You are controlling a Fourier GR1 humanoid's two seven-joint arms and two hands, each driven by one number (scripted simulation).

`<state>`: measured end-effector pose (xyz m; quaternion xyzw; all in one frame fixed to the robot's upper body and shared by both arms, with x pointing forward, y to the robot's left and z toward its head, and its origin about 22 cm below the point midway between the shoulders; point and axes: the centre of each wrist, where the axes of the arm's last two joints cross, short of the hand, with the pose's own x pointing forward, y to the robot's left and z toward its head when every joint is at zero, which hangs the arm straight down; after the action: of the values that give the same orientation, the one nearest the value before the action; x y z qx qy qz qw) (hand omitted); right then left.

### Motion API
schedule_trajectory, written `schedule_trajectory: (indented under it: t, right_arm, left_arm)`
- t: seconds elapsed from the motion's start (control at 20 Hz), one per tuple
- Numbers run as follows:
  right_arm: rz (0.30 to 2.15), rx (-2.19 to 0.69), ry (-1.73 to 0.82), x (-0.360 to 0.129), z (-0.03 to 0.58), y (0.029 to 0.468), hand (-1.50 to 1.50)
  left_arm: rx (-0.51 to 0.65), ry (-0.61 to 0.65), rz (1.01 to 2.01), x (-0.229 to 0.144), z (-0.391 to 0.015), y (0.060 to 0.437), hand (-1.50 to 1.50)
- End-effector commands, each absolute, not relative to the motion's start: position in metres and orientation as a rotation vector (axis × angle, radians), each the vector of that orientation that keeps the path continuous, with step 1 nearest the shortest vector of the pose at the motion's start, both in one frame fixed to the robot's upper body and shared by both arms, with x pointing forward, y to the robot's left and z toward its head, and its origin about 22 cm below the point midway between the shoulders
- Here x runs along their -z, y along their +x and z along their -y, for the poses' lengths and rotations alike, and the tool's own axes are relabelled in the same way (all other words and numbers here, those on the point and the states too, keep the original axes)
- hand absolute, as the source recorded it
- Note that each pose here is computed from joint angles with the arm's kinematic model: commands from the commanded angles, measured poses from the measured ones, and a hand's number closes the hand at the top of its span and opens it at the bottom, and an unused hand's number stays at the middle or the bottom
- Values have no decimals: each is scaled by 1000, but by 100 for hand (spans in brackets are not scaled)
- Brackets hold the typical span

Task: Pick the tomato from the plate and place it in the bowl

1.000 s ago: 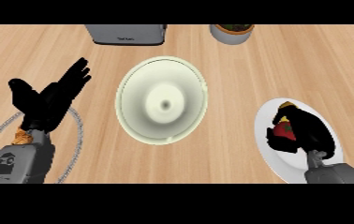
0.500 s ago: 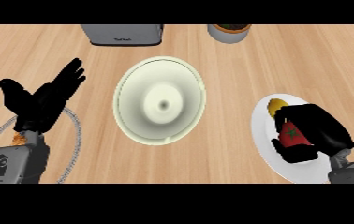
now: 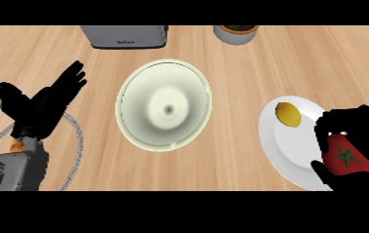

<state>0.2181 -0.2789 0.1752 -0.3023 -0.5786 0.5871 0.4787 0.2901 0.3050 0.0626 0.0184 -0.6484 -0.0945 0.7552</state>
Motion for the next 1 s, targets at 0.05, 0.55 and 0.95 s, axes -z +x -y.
schedule_trajectory:
  t: [0.05,0.55,0.95]
  right_arm:
    - [1471,-1452,-792,-231,268,195,150]
    - [1604,-1315,-579,-267,207,207,150]
    - [1654,-1243,-576,-279,118,218,150]
  left_arm:
    - [215,30,1423,-64,-298,289,0]
    - [216,33,1411,-63,-314,285,0]
    - [224,39,1424,-64,-300,293,0]
